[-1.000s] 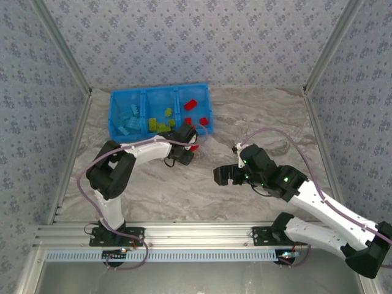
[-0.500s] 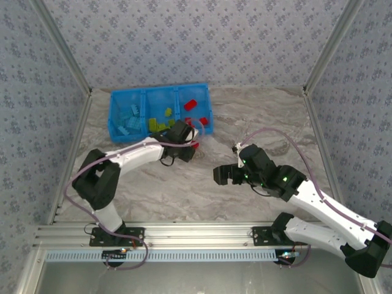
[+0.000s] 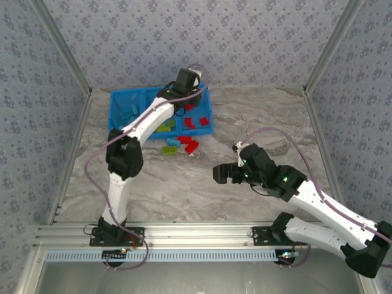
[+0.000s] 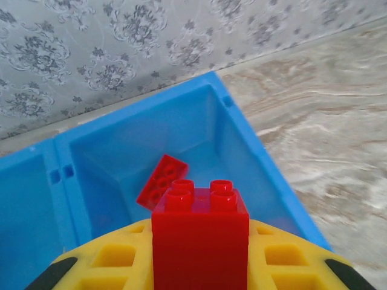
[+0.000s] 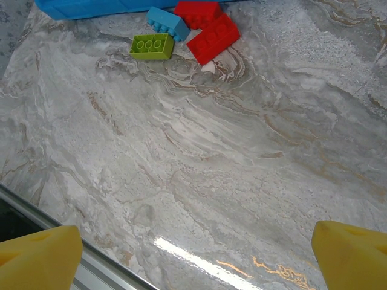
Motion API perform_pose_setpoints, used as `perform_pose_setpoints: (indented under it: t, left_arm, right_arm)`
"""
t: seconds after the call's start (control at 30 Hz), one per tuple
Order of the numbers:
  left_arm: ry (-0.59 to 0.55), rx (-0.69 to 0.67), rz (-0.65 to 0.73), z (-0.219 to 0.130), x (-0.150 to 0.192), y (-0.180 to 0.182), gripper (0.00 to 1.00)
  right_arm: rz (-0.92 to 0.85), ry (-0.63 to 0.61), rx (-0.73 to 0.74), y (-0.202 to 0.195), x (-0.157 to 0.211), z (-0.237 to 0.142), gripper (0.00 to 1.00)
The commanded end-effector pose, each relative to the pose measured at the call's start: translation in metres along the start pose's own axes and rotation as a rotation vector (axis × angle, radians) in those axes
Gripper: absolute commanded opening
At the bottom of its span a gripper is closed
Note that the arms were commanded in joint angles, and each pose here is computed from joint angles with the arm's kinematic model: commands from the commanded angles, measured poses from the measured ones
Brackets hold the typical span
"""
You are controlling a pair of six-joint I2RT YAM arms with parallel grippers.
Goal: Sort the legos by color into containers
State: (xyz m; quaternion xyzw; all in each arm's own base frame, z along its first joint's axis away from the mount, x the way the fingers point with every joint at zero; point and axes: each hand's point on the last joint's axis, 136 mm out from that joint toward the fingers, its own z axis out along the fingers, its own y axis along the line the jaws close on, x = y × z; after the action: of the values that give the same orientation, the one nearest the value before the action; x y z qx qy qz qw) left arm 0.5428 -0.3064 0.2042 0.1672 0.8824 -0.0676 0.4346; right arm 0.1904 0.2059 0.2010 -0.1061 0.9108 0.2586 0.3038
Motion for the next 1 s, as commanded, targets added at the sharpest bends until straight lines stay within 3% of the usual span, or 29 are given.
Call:
perform_pose_setpoints:
  t: [0.0, 0.23, 0.4, 0.57, 0.73, 0.8, 0.97]
  left_arm:
    - [0.075, -0.006, 0.05, 0.011, 0.008, -0.005, 0.31]
    - [0.054, 0.034, 0.041, -0.009, -0.012, -0.012, 0.39]
    - [-0.007, 0.074, 0.043, -0.06, -0.026, -0.024, 0.5]
    - [-0.039, 0.107, 0.003, -0.119, -0.015, -0.03, 0.54]
    - [-0.029, 0.068, -0.183, -0.168, 0.039, -0.009, 0.55]
    - [0.016, 0.014, -0.281, -0.179, 0.077, 0.008, 0.58]
    - [0.146, -0.064, -0.393, -0.18, 0.16, 0.026, 0.65]
  right_arm:
    - [0.022, -0.018, 0.018, -0.005, 0.0, -0.006, 1.0]
    - [0.023, -0.032, 0.019, -0.006, -0.002, -0.012, 1.0]
    - [0.022, -0.038, 0.012, -0.004, -0.005, -0.011, 1.0]
    - [0.025, -0.036, 0.004, -0.002, -0.005, -0.007, 1.0]
    - [0.028, -0.029, 0.001, 0.0, -0.005, -0.002, 1.0]
    - [0.028, -0.026, 0.002, -0.001, -0.005, 0.0, 1.0]
    - [0.022, -0.023, -0.017, 0.005, -0.008, 0.007, 1.0]
